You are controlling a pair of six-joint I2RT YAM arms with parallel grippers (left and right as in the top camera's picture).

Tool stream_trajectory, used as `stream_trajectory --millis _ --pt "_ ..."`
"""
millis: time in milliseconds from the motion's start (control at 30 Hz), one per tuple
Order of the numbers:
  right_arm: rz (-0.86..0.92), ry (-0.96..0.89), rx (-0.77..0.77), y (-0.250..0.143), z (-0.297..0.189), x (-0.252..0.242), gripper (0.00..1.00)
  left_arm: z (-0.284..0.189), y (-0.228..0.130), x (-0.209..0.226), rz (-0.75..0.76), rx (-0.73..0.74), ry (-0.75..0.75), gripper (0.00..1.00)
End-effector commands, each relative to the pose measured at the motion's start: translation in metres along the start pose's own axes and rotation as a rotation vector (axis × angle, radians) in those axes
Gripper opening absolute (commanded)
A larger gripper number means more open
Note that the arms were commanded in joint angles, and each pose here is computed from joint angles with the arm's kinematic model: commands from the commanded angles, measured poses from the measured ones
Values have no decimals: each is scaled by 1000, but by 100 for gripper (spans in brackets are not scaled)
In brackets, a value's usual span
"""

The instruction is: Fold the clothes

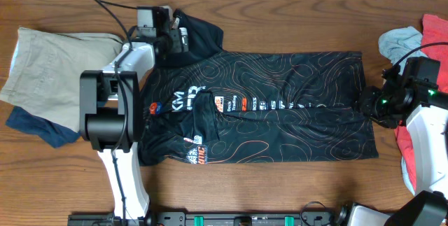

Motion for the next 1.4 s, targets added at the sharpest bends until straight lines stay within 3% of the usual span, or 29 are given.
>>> stream_trajectory --millis 0,100,300,500,900,1167,1367 --pt "-36 19 -12 3 -1 9 51 19 -34 -6 2 100 -4 75" --pt "-38 20 -19 4 -1 9 52 19 -39 -8 1 119 -2 39" --pt "-38 21 -19 4 -1 9 51 19 -51 3 22 151 119 36" --pt "-41 23 -31 7 -2 10 50 18 -53 8 15 158 163 6" --pt "-50 25 -42 29 33 6 48 -32 -43 -17 -18 197 90 6" --pt "-113 22 -395 123 61 20 49 -50 -64 -17 -36 305 106 6" --pt "-130 13 -502 153 96 21 43 -52 -72 -15 -42 341 115 6"
Point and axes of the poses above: each gripper's point midway between its finger pads, its own z axis out along the fingers, its own x axis along the line the jaws close on, y = z × x, the point moved 1 cm from there along -z, back along the fingers, and after that the axes turned 1 degree about -z, right-handed, at the moved point
